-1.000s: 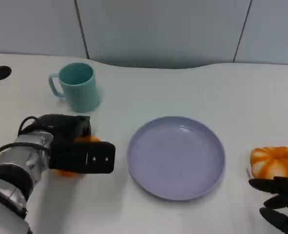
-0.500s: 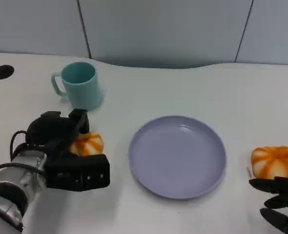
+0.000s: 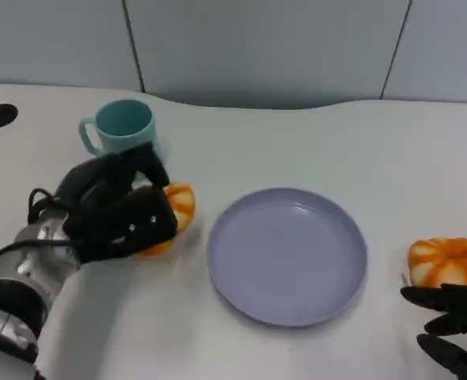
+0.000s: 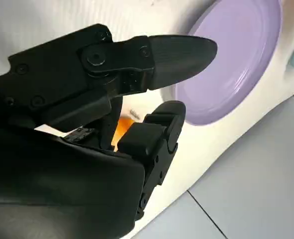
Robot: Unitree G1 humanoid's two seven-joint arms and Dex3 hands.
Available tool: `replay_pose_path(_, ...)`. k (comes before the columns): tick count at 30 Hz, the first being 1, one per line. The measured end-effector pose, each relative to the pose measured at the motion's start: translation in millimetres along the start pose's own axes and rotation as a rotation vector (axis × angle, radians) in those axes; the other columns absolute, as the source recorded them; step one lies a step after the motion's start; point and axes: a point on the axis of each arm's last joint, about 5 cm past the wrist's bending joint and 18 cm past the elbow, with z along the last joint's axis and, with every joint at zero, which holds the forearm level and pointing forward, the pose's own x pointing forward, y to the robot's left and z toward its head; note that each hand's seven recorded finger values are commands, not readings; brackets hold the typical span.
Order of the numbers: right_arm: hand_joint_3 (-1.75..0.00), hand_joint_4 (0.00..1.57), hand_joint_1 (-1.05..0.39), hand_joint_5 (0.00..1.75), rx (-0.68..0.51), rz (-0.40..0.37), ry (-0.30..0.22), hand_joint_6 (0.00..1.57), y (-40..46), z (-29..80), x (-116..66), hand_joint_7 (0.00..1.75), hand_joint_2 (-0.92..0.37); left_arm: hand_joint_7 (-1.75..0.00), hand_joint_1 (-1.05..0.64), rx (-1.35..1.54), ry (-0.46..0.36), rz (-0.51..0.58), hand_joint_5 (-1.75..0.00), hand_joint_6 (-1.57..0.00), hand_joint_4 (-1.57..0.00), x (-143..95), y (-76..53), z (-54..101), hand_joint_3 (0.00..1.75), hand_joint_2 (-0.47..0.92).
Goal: Grasp the bread from the table and place it into the plate.
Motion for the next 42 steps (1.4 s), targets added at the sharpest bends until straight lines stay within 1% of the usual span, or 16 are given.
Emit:
replay_pose_path(5,-0.35,0.61,-0.28,0.75,-0.001,0.003,0.013,0.78,0.7,0.4,1.5,0.01,-0.92,-1.75,-0.09,-0.024,-0.117,-0.01,-1.75,-0.64,-0.82,13.7,16.5,23.4,0.2,0.78)
replay_pose_path(8,-0.35,0.61,-0.28,0.75,-0.012,0.009,0.009,0.79,1.8,1.5,2.9,0.01,-0.92,-1.75,-0.09,-0.029,-0.173,-0.04,-1.75,-0.63,-0.81,19.3,16.9,36.1,0.2,0.78)
replay_pose_path(13,-0.33,0.64,-0.27,0.76,-0.013,0.01,0.004,0.8,1.9,2.5,4.9,0.01,-0.92,-1.75,-0.04,-0.048,-0.237,-0.114,-1.75,-0.64,-0.84,24.0,6.6,51.7,0.21,0.77)
replay_pose_path(21,-0.33,0.64,-0.28,0.77,-0.011,0.028,-0.006,0.8,4.5,5.4,10.1,0.01,-0.92,-1.75,-0.04,-0.025,-0.352,-0.258,-1.75,-0.65,-0.83,34.6,-16.4,90.0,0.23,0.77)
replay_pose_path(26,-0.33,0.66,-0.27,0.79,-0.01,0.032,-0.005,0.8,4.9,4.9,10.8,0.01,-0.92,-1.75,-0.01,0.037,-0.388,-0.317,-1.75,-0.61,-0.8,37.8,-27.6,105.6,0.24,0.77)
replay_pose_path(27,-0.32,0.67,-0.27,0.82,-0.008,0.033,-0.005,0.8,4.9,4.8,10.9,0.01,-0.92,-1.75,-0.02,0.043,-0.393,-0.324,-1.75,-0.6,-0.8,38.0,-28.9,106.8,0.24,0.78)
replay_pose_path(31,-0.32,0.67,-0.27,0.87,-0.009,0.035,-0.004,0.8,5.3,4.7,11.0,0.01,-0.92,-1.75,-0.17,0.106,-0.407,-0.359,-1.75,-0.48,-0.73,38.9,-31.4,109.6,0.21,0.76)
replay_pose_path(32,-0.32,0.66,-0.26,0.87,-0.009,0.035,-0.003,0.8,5.5,4.7,11.0,0.01,-0.92,-1.74,-0.31,0.131,-0.411,-0.369,-1.75,-0.4,-0.57,39.2,-31.6,110.5,0.13,0.75)
replay_pose_path(33,-0.32,0.66,-0.26,0.87,-0.009,0.036,-0.003,0.8,5.6,4.8,11.1,0.01,-0.92,-1.73,-0.37,0.175,-0.419,-0.384,-1.75,-0.36,-0.49,39.8,-31.3,112.1,0.09,0.75)
replay_pose_path(35,-0.32,0.65,-0.26,0.88,-0.009,0.037,-0.006,0.81,5.7,5.3,11.3,0.01,-0.92,-1.65,-0.44,0.261,-0.439,-0.412,-1.73,-0.35,-0.4,40.8,-29.0,114.3,0.05,0.75)
replay_pose_path(37,-0.32,0.65,-0.26,0.88,-0.009,0.037,-0.004,0.81,5.7,5.4,11.4,0.01,-0.92,-1.22,-0.52,0.313,-0.461,-0.424,-1.5,-0.4,-0.29,41.3,-26.1,115.3,0.01,0.76)
replay_pose_path(38,-0.32,0.66,-0.26,0.89,-0.008,0.038,-0.001,0.81,5.7,5.3,11.4,0.01,-0.92,-0.93,-0.54,0.33,-0.471,-0.428,-1.32,-0.46,-0.26,41.5,-25.0,115.9,0.01,0.76)
replay_pose_path(39,-0.31,0.66,-0.26,0.89,-0.008,0.038,0.002,0.81,5.7,5.2,11.4,0.01,-0.92,-0.77,-0.55,0.348,-0.48,-0.436,-1.2,-0.48,-0.24,41.9,-23.9,116.7,0.0,0.77)
replay_pose_path(40,-0.31,0.66,-0.26,0.89,-0.007,0.038,0.003,0.81,5.7,5.3,11.4,0.01,-0.92,-0.54,-0.55,0.365,-0.486,-0.442,-0.98,-0.51,-0.25,42.3,-22.5,117.4,0.0,0.77)
replay_pose_path(41,-0.31,0.66,-0.26,0.9,-0.007,0.038,0.003,0.81,5.6,5.4,11.4,0.01,-0.92,-0.26,-0.61,0.376,-0.489,-0.449,-0.69,-0.51,-0.26,42.6,-20.9,117.7,0.0,0.78)
replay_pose_path(42,-0.31,0.67,-0.25,0.9,-0.007,0.038,0.003,0.81,5.6,5.5,11.4,0.01,-0.92,-0.14,-0.64,0.39,-0.491,-0.47,-0.55,-0.51,-0.27,43.2,-19.0,118.3,0.0,0.78)
